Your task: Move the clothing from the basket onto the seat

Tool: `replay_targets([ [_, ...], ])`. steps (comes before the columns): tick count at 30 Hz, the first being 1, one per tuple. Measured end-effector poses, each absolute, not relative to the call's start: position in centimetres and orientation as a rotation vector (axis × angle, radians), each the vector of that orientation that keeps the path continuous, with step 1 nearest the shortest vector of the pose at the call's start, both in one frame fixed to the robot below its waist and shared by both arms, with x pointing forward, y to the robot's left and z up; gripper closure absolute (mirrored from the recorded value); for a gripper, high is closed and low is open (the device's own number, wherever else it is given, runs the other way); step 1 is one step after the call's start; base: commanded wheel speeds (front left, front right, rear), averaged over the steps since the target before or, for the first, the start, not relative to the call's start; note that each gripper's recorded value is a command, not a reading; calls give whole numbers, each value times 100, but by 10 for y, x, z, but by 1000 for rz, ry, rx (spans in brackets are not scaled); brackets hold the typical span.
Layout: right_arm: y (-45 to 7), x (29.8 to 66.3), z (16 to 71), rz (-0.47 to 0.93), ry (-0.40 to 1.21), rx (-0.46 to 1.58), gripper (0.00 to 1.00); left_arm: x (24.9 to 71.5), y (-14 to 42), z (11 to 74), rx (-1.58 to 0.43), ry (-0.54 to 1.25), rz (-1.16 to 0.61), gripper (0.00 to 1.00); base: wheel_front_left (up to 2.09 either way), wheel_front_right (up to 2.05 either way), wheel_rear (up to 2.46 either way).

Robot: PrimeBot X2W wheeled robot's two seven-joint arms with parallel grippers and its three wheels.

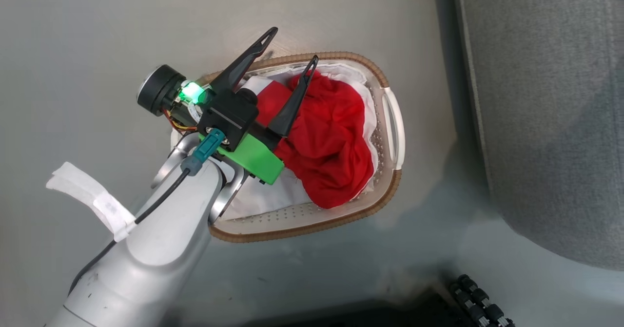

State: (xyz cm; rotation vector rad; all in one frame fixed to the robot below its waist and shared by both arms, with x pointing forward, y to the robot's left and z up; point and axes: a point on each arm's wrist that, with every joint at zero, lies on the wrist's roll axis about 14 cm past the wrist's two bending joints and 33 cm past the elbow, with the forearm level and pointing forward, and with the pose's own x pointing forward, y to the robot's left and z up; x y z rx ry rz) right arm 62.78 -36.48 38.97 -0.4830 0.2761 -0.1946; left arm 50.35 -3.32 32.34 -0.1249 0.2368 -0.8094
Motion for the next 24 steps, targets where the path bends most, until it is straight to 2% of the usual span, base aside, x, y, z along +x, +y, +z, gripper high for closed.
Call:
replay_targets([
  [2,-368,619,388,-198,293,-484,100,502,-36,326,-126,234,-816,0,0,0,0],
  [3,-369,616,390,-202,294,-484,93,500,-38,327,-127,235,-821,0,0,0,0],
  [4,-370,615,394,-208,285,-478,66,499,-39,328,-127,236,-825,0,0,0,0],
  [5,-369,614,398,-213,271,-468,54,498,-40,329,-127,235,-827,0,0,0,0],
  [6,-369,611,401,-220,261,-455,2,498,-41,331,-127,233,-829,0,0,0,0],
  [24,-355,519,413,-156,319,-419,0,481,-27,390,-152,181,-753,0,0,0,0],
])
